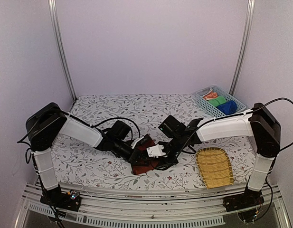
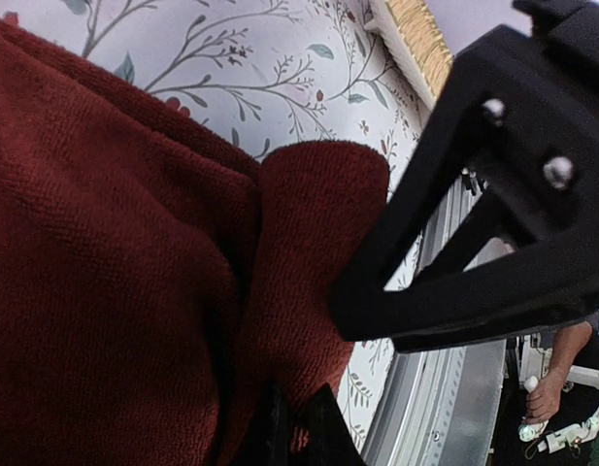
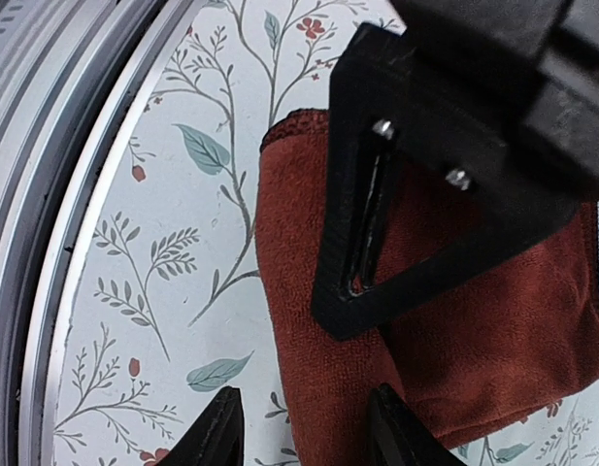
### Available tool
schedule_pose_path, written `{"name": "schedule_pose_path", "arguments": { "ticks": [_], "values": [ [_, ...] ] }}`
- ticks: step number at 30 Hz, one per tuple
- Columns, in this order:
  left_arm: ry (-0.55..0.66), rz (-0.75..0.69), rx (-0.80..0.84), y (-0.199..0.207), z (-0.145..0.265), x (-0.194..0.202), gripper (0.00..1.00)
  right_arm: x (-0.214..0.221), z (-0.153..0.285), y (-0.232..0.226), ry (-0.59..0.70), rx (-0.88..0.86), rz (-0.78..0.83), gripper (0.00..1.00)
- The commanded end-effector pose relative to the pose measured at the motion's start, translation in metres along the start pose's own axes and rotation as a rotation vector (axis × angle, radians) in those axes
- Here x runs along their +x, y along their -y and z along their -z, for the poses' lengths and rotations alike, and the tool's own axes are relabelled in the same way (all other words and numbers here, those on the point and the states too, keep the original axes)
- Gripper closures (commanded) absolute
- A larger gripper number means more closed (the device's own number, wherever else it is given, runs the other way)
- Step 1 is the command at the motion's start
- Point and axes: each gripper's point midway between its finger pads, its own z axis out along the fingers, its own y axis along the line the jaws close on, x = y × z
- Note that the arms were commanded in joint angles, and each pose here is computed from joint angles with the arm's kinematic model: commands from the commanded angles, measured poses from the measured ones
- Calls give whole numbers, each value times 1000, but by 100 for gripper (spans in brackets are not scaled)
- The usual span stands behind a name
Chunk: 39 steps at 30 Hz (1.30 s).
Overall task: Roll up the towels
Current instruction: Roll the towel at the center of the board.
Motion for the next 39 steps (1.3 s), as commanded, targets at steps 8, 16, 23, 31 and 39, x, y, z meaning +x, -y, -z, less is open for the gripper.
{"name": "schedule_pose_path", "arguments": {
  "ticks": [8,16,23,31,39],
  "values": [
    [-51,99,-78,-31,-1,22,91,30,-41,-9,-71,-8,53,57],
    [-26,52,-156,-36,6,10,73,59,-62,-12,-173,-14,74,72],
    [170,-31,-352,-25,58,-25,55,64,-48,-46,-227,-185,22,89],
    [352,-69,-460,-14,107,-20,52,50,-36,-83,-267,-496,-203,90],
    [527,-323,-516,44,139,5,50,55,-52,-67,-305,-689,-475,89]
  ]
}}
